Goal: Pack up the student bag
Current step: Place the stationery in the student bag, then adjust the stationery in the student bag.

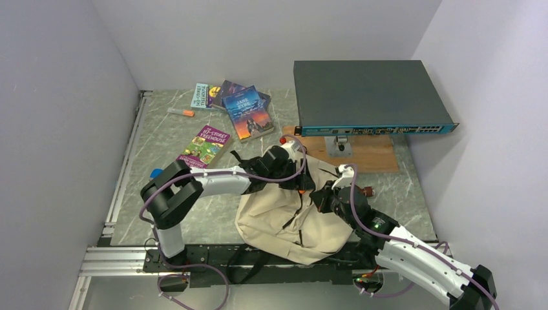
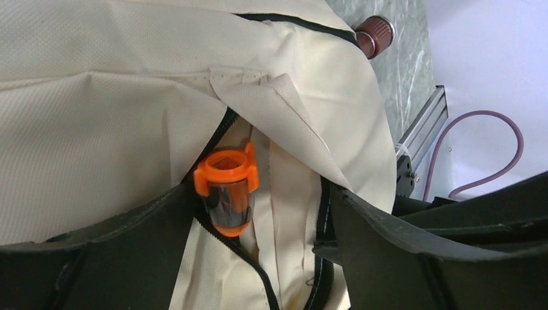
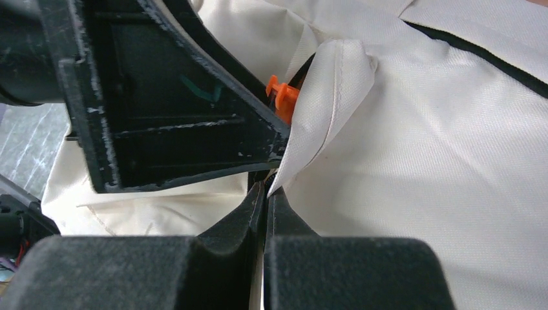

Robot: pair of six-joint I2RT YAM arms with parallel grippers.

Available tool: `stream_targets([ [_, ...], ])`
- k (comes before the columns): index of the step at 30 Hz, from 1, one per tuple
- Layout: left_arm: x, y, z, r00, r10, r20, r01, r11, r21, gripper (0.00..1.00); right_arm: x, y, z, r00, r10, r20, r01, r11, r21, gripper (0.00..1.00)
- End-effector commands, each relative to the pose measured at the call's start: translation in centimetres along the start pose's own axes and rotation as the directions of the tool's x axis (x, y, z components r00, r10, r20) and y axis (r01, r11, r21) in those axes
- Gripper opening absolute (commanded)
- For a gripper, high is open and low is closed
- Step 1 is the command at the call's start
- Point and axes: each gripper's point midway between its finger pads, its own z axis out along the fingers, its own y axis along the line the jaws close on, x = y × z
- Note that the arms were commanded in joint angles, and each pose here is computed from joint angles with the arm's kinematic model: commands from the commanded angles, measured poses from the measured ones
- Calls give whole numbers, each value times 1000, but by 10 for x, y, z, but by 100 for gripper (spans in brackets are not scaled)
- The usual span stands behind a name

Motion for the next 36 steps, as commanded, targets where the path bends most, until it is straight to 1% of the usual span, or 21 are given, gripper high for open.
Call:
stream_targets([
  [1, -9, -12, -24, 999, 50, 15, -49, 998, -30, 83, -39, 28, -4, 992, 28, 126, -16, 995, -96, 0],
  [6, -1, -24, -34, 995, 95, -18, -95, 995, 10, 79, -37, 24, -5, 992, 23, 128, -12, 996, -86, 0],
  [8, 4, -25, -39, 993, 112, -24, -112, 994, 5, 72, -36, 23, -5, 992, 19, 123, -9, 997, -79, 0],
  [10, 13, -20, -44, 992, 121, -41, -122, 992, -18, 67, -36, 23, -5, 992, 17, 123, -7, 997, -81, 0],
  [12, 25, -17, -45, 987, 135, -84, -138, 990, -30, 59, -36, 24, -5, 992, 18, 124, -7, 996, -85, 0],
  [13, 31, -16, -45, 984, 142, -107, -147, 988, -43, 57, -37, 24, -5, 992, 19, 127, -8, 996, -88, 0],
  [14, 36, -17, -44, 980, 155, -126, -162, 986, -49, 57, -36, 24, -5, 992, 19, 127, -8, 996, -89, 0],
  [17, 48, -16, -42, 968, 188, -164, -206, 973, -104, 67, -35, 24, -4, 992, 18, 123, -7, 996, -90, 0],
  [18, 52, -15, -40, 965, 197, -172, -220, 968, -124, 68, -35, 24, -4, 992, 18, 122, -7, 996, -89, 0],
  [22, 57, -6, -38, 965, 187, -184, -220, 958, -183, 64, -37, 26, -5, 992, 19, 127, -7, 995, -95, 0],
  [26, 66, -4, -34, 953, 204, -222, -249, 948, -200, 67, -39, 25, -7, 991, 14, 134, -2, 996, -91, 0],
  [29, 73, 12, -27, 943, 192, -271, -264, 928, -263, 65, -40, 26, -7, 990, 15, 139, -2, 995, -95, 0],
  [31, 77, 22, -24, 939, 179, -293, -268, 916, -300, 59, -39, 26, -7, 991, 16, 136, -3, 995, -97, 0],
  [34, 68, 25, -27, 954, 188, -236, -261, 907, -332, 38, -36, 24, -5, 992, 15, 128, -4, 996, -89, 0],
  [36, 58, 24, -33, 960, 204, -191, -261, 901, -346, 30, -33, 20, -5, 992, 14, 124, -4, 997, -80, 0],
])
